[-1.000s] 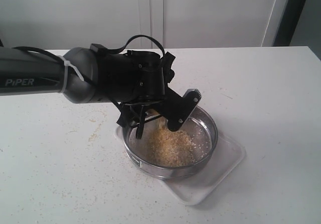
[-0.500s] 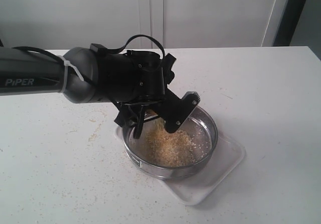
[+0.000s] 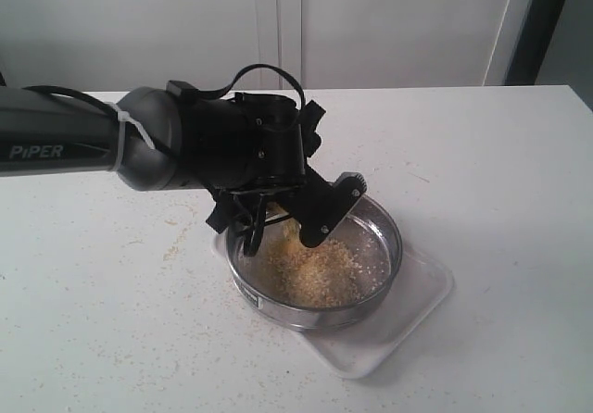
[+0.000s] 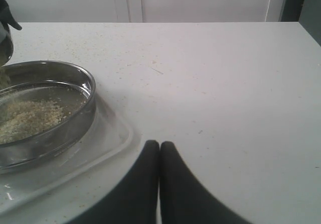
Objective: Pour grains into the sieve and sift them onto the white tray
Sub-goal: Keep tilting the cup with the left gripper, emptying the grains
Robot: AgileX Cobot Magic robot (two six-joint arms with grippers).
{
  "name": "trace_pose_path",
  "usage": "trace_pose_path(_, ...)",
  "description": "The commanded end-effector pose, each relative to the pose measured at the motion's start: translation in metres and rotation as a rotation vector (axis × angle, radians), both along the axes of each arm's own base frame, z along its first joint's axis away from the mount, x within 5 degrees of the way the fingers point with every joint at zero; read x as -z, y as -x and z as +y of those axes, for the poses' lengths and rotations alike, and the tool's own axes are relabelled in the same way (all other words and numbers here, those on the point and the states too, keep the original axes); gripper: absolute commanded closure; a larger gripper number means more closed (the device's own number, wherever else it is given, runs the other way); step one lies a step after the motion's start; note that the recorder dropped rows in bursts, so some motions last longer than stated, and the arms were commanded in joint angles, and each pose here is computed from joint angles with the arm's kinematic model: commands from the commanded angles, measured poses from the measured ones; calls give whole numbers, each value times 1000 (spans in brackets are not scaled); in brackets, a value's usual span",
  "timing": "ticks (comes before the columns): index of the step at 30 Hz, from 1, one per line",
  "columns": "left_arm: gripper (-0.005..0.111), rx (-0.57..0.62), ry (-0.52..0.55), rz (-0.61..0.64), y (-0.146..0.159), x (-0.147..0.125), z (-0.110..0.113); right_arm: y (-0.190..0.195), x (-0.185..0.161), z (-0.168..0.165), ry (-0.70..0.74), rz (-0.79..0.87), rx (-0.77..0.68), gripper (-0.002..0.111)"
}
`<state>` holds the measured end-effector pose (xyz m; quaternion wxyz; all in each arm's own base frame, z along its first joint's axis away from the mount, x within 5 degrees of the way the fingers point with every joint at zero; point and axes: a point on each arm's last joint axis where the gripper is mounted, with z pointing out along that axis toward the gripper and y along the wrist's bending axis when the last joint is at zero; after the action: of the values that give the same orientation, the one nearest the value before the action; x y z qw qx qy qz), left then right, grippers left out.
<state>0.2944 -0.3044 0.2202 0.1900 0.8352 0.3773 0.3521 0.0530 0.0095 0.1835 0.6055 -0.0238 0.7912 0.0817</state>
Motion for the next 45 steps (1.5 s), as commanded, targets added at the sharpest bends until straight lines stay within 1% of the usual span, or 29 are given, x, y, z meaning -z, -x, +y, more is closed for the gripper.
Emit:
trace_pose_path(1,107,-7,-25,-18,4,-6,-1,0,1,0,6,-8,0,108)
trace_pose_path(6,107,4,-29,-22,7,-6,-4,0,1,0,6,-8,0,108)
trace_pose_path(10,107,25,-56,-26,9,-6,-5,0,1,0,6,-8,0,108)
trace_pose_path(15,107,32,-55,-26,9,-6,-6,0,1,0,6,-8,0,108)
trace_pose_path(19,107,70,-92,-30,10,-7,-7,0,1,0,4,-8,0,108)
trace_pose_path(24,107,77,-98,-34,11,-7,-8,0,1,0,4,-8,0,108)
trace_pose_path(33,107,136,-149,-116,9,-12,-11,0,1,0,4,-8,0,108)
trace_pose_path(38,107,167,-187,-122,9,-13,-11,0,1,0,4,-8,0,108)
trace_pose_path(45,107,167,-187,-119,10,-12,-12,0,1,0,4,-8,0,108)
